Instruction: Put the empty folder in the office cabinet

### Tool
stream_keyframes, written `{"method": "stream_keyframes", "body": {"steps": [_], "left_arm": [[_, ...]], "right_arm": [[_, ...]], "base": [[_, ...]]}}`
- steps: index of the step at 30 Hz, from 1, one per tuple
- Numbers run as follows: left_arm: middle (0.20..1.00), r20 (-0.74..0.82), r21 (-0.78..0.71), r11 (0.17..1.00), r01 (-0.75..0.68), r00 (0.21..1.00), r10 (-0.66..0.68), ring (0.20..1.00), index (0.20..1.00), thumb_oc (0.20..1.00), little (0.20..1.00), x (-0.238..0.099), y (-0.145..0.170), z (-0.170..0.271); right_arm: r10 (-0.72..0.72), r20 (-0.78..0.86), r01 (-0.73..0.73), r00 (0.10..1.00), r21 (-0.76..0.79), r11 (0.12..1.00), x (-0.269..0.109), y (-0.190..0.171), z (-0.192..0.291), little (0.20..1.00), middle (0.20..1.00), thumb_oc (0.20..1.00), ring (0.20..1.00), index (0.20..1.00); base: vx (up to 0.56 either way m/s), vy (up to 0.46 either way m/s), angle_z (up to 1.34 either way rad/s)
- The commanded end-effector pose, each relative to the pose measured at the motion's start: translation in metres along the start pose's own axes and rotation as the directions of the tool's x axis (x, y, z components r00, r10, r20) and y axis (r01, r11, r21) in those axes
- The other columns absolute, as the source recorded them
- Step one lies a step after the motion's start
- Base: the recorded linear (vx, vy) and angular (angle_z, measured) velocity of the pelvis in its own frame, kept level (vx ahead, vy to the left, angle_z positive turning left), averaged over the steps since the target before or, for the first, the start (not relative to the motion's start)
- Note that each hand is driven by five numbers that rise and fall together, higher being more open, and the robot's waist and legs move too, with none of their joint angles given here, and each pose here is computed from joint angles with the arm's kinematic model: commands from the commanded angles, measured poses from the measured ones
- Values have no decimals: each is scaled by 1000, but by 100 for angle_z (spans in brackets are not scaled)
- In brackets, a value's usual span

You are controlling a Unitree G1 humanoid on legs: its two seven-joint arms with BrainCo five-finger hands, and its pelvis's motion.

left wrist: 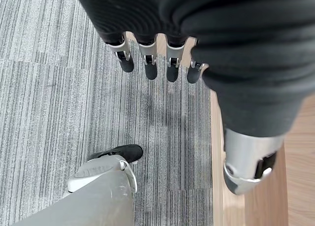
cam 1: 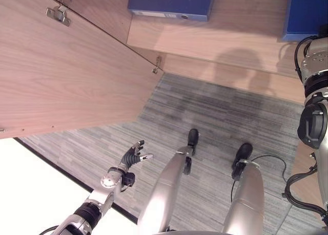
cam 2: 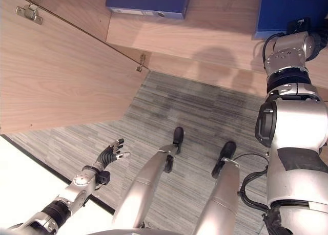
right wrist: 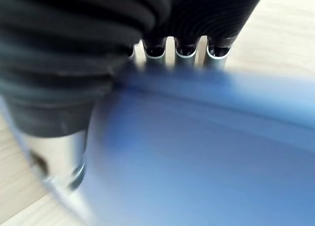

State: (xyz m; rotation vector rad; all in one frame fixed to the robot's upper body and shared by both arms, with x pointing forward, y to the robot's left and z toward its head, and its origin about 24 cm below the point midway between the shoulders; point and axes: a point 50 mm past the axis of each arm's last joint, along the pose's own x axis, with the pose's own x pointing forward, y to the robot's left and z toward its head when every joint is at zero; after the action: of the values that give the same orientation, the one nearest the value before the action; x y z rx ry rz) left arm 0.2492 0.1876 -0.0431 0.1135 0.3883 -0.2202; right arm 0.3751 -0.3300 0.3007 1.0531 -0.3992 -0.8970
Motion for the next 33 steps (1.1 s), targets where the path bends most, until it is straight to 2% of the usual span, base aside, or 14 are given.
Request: {"method": "stream_keyframes", "body": {"steps": [1,19,21,22,24,33], "left_arm": [[1000,-39,-4,997,-74,997,74,1000,1000,1000,1000,-14,24,-11],[1000,-60,-21,995,-102,993,101,1000,1000,1000,1000,-14,29,-13],[1000,-67,-17,994,-108,992,107,1000,1000,1000,1000,-17,37,-14],[1000,-65,-20,994,-107,992,106,1000,1000,1000,1000,-16,36,-14],[1000,-83,-19,993,-118,990,116,1000,1000,1000,1000,-20,44,-17],[1000,-120,-40,992,-117,986,111,1000,1000,1000,1000,-25,47,-26]], "right_arm": [[52,69,-60,996,115,992,-1,15,29,1000,1000,1000,1000,1000],[-8,-49,7,999,-8,1000,5,-2,6,1000,1000,1000,1000,1000],[87,-84,-92,993,-68,993,1,13,8,1000,1000,1000,1000,1000],[90,-84,-96,992,-70,993,0,14,9,1000,1000,1000,1000,1000],[199,-79,-211,977,-204,956,-4,31,17,1000,1000,1000,1000,1000],[347,-36,-340,937,-322,884,-13,59,48,1000,1000,1000,1000,1000]], "base": [[0,0,0],[0,-2,0],[11,-35,-4],[6,-22,-4],[-1,-13,-2],[0,0,0]]}}
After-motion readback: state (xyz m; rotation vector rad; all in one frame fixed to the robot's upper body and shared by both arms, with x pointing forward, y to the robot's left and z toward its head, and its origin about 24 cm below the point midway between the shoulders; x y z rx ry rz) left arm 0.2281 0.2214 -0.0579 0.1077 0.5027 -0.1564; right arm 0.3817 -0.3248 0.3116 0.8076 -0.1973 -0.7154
